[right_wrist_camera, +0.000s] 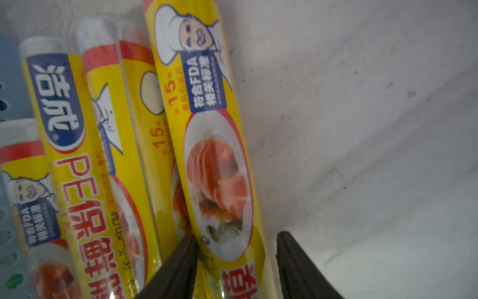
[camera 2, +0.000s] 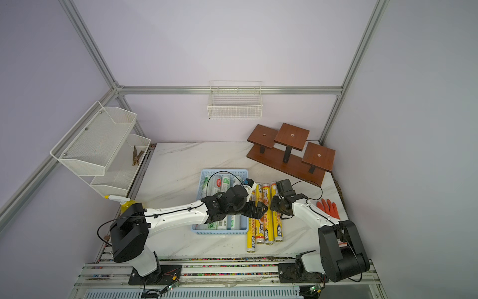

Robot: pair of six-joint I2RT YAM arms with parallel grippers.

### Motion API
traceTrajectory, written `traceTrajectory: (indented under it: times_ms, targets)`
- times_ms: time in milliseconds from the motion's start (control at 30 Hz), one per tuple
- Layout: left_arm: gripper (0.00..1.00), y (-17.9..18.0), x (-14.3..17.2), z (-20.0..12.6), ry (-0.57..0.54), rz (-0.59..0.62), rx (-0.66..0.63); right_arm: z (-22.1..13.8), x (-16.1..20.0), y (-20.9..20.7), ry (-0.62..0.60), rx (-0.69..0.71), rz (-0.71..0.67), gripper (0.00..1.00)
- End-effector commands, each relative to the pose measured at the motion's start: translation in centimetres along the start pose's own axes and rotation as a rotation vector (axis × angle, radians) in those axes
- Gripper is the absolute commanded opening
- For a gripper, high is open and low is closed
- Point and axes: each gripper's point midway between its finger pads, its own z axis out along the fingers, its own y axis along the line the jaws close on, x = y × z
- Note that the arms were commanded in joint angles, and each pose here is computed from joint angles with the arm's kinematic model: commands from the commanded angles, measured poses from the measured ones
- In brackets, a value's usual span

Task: Put the plastic wrap into the basket
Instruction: Pick up the plastic wrap from the center of the board.

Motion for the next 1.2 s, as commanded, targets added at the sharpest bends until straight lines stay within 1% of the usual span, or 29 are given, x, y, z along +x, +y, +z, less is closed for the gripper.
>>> traceTrajectory:
  times_ms: [0,167,333,500,733,933,1167]
  targets:
    - [1.0,-0.8,-1.2,-0.3,-0.027,0.022,0.009,0.2,-0.2,-0.4,0.005,0.032,-0.033,0.54]
    - [1.0,-0.8,-1.3,-0.4,-0.028,0.027,0.003,0.6,-0.1,-2.3,0.007,0.138,-0.039,0.55]
    - [1.0,-0.5,-1.2,-0.3,-0.027,0.024,-0.009,1.5,0.6,-2.3,0.051,0.137,-0.048,0.55]
    - [1.0,-0.1,-1.1,-0.4,-0.034,0.02,-0.021,1.6,0.7,-2.2,0.055,0.13,-0.043,0.51]
    - [1.0,0.0,-1.2,-0.8,-0.042,0.02,-0.029,1.8,0.9,-2.6,0.064,0.154,-0.027,0.47]
    - [1.0,0.1,-1.1,-0.8,-0.045,0.02,-0.028,1.2,0.6,-3.0,0.039,0.177,-0.015,0.43]
    - [1.0,0.6,-1.4,-1.5,-0.076,0.015,-0.047,-1.7,-1.2,-3.1,-0.055,0.187,0.007,0.4]
